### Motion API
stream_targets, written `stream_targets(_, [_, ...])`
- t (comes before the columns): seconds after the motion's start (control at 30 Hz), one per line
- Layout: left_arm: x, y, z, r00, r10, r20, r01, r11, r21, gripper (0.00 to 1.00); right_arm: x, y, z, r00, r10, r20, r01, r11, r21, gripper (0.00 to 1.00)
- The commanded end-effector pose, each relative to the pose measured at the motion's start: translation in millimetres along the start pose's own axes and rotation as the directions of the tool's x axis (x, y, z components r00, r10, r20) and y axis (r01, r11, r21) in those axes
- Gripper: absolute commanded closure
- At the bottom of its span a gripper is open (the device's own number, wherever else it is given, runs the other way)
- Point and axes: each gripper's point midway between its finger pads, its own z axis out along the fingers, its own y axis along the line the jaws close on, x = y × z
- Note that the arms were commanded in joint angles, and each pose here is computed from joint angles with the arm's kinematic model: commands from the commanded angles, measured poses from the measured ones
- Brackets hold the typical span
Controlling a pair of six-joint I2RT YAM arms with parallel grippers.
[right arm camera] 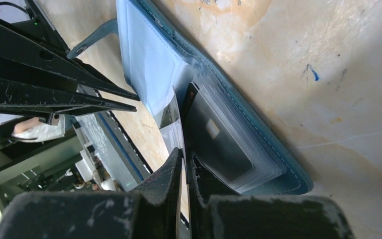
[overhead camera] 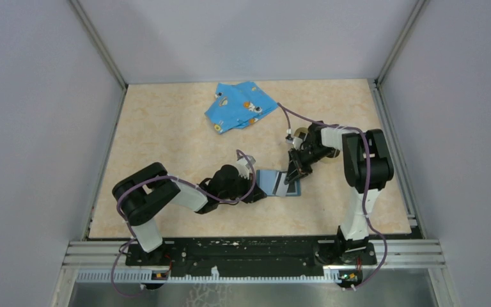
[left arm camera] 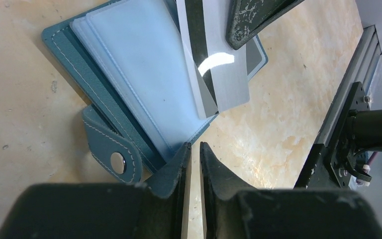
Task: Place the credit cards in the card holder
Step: Insert the credit card into the card holder.
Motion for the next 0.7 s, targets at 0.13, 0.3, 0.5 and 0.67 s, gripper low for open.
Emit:
stream_targets(0.13, [3.9, 21.2, 1.2, 0.999, 0.046, -0.022, -0.048, 0.994, -0.096, 0.82, -9.2, -20.0, 6.1, 0.999, -0.015, -0.050, 0.020, 0.995, 0.099, 0.94])
stream_targets(0.3, [3.3, 22.4, 1.4, 0.998, 0.054, -0.025, -0.056, 0.993, -0.103, 0.82, -10.1, -25.5, 9.1, 0.997, 0.020, -0.075, -0.011, 0.993, 0.118, 0.92])
stream_targets(0.5, [1.1, 22.2, 1.0, 0.998, 0.062, -0.022, -0.064, 0.992, -0.106, 0.82, -11.1, -32.6, 9.4, 0.994, 0.061, -0.089, -0.047, 0.986, 0.159, 0.90])
stream_targets(0.67, [0.0, 22.2, 0.4, 0.997, 0.068, -0.021, -0.070, 0.992, -0.109, 0.82, -8.6, -38.3, 11.3, 0.989, 0.092, -0.112, -0.071, 0.982, 0.176, 0.86])
